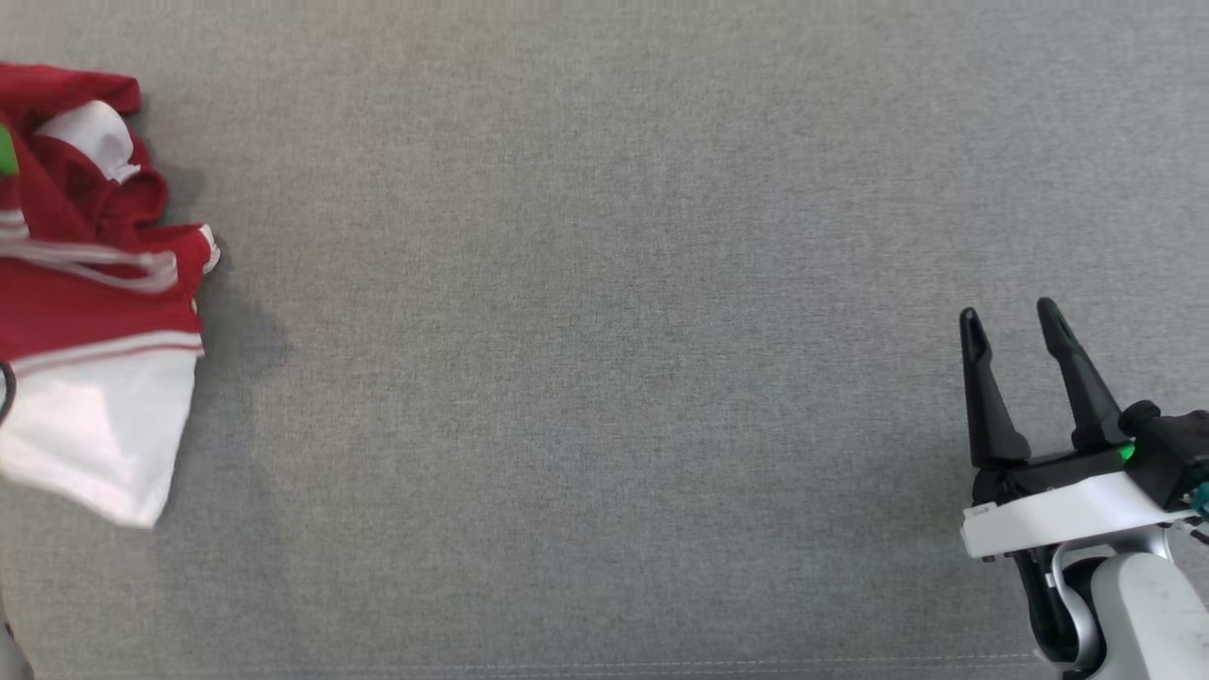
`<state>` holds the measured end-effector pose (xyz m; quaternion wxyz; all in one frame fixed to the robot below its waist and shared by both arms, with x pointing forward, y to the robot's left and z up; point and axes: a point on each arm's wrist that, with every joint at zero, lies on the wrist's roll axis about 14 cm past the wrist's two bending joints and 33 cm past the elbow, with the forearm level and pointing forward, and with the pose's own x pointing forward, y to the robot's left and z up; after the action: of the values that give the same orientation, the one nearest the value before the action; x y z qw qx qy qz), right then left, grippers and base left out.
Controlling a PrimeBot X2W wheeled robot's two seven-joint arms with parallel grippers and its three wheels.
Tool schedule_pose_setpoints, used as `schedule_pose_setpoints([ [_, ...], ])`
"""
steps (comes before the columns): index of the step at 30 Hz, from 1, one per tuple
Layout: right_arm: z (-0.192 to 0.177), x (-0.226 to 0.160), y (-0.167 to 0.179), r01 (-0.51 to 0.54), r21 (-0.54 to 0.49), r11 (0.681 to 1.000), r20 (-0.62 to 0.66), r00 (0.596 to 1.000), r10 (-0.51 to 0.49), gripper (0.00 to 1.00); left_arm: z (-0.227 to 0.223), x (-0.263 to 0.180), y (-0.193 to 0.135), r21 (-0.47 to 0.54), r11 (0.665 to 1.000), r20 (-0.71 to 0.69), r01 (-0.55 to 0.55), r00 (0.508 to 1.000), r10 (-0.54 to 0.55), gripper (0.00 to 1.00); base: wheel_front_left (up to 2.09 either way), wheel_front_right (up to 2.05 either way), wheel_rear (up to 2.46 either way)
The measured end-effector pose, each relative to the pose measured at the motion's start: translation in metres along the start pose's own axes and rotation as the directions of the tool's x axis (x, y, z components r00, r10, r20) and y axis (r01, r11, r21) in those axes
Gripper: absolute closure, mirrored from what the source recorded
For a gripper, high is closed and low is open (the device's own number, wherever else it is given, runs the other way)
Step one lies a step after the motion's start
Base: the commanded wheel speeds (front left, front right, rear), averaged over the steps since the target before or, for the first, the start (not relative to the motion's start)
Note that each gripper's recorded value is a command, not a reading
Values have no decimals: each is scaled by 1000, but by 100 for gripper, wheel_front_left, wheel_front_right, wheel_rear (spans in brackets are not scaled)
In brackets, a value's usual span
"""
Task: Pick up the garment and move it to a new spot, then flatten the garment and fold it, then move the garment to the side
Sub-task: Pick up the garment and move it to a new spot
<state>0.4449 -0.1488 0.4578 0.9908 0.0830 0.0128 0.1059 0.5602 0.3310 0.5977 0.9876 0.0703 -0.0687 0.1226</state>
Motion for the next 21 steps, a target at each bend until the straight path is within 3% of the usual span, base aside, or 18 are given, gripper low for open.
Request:
schedule_pose_setpoints([
  [5,7,-10,-1,31,17,999,19,999,-31,0,79,12,-39,16,995,172,102,980,-103,100,0,0,0],
  [12,15,-29,-16,106,37,994,36,994,-108,0,170,5,-126,28,951,356,308,886,-297,100,0,0,0],
  [16,27,-42,-30,166,43,985,65,984,-168,0,211,-11,-186,36,895,436,445,799,-415,100,0,0,0],
  [21,38,-61,-47,238,53,970,92,966,-243,0,255,-47,-267,61,782,522,620,648,-554,100,0,0,0],
])
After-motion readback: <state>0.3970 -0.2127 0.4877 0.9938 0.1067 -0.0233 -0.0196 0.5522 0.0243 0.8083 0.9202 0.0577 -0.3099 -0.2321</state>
